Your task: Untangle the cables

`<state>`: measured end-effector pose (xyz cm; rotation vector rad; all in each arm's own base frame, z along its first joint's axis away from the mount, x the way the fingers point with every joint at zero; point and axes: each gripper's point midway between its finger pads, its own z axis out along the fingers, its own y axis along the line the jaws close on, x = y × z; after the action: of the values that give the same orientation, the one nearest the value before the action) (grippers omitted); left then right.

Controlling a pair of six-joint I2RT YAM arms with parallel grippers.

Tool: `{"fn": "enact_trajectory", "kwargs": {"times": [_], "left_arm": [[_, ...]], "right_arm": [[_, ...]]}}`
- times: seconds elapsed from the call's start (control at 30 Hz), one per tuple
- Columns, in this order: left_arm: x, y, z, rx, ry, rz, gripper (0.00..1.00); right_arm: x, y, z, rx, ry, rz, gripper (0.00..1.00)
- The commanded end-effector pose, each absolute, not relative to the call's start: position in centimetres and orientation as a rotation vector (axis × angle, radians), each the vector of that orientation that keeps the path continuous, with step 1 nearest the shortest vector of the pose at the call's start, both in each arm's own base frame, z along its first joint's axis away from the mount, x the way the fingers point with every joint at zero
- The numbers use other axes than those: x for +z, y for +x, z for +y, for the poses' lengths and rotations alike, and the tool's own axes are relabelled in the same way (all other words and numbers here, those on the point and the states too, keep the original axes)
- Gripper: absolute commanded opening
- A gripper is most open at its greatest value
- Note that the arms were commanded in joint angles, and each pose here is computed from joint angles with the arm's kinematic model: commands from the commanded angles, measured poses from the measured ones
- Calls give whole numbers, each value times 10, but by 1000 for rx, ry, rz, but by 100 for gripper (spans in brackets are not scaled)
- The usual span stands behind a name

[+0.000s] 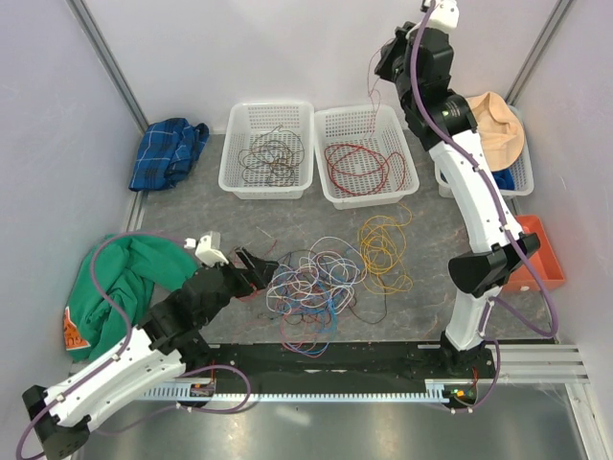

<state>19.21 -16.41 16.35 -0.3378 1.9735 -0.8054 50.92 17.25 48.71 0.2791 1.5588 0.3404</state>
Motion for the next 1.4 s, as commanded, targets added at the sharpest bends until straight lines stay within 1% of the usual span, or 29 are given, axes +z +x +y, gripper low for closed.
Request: {"fn": "enact_trajectory", "kwargs": {"times": [0.0,0.27,0.37,0.57,0.67,0.77,1.0,1.1,1.33,1.37], "left_arm": [[141,180,-173,-895,-386,2042,100],[109,168,-180,-940,-403,2126,100],[102,166,-181,-937,-397,2145,100],[93,162,-181,-940,-392,2168,100],[89,161,-183,-952,-395,2175,100],[88,162,-186,-966,-396,2177,100],[80,160,-190,-959,-386,2216,100],[78,159,-190,-958,-385,2222,100],[74,158,-191,-958,-383,2231,100],[73,158,-191,-959,-387,2232,100]], "right_arm": [[550,502,163,443,336,1363,0],[637,478,150,570,357,1043,0],[661,468,143,575,366,957,0],[692,451,123,590,381,827,0],[713,429,118,616,363,746,0],[718,425,116,605,359,735,0],[701,448,97,582,404,759,0],[705,447,98,614,390,742,0],[743,404,93,703,358,607,0],[751,392,91,714,351,585,0]]}}
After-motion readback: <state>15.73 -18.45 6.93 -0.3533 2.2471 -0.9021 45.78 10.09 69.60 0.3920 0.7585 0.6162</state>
